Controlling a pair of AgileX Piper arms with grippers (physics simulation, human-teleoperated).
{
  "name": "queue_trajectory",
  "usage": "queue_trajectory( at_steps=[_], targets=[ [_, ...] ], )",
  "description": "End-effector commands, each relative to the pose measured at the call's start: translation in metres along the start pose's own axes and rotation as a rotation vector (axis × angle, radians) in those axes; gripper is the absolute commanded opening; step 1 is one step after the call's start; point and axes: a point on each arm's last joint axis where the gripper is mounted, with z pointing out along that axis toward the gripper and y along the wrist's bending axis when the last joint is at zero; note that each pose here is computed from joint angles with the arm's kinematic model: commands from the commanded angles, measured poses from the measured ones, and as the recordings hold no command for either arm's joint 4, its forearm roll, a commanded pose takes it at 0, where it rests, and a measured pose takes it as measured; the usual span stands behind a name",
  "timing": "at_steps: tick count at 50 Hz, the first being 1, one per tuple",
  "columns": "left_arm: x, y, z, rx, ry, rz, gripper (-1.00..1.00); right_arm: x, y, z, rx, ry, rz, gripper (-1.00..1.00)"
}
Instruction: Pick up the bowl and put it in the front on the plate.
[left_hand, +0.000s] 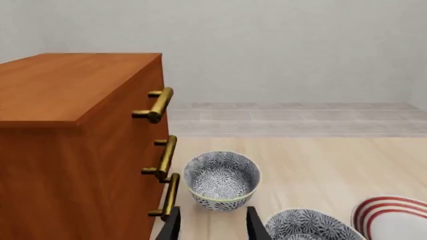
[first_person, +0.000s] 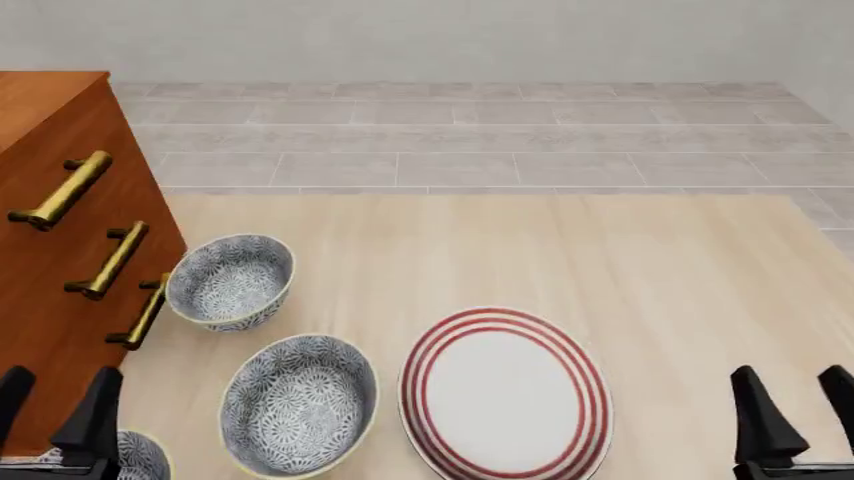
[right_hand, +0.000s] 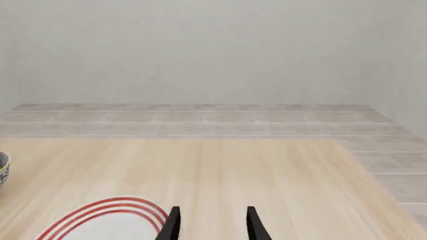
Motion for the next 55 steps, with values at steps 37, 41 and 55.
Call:
queue_trajectory(
  at_steps=[37,41,55],
  targets=[
    [-0.003,0.000,-0.001,-0.002,-0.025,0.063,1.00,-0.078,0.007,0.031,-0.084,0.033,-0.011,1.00],
    [-0.003,0.000,-0.001,0.002,-0.025,0.066,1.00,-0.085,0.008,0.038,-0.092,0.037,-0.011,1.00],
    [-0.002,0.000,-0.001,0.006,-0.020,0.080,1.00,-0.111,0.025,0.074,-0.210,0.074,-0.031,1.00]
  ],
)
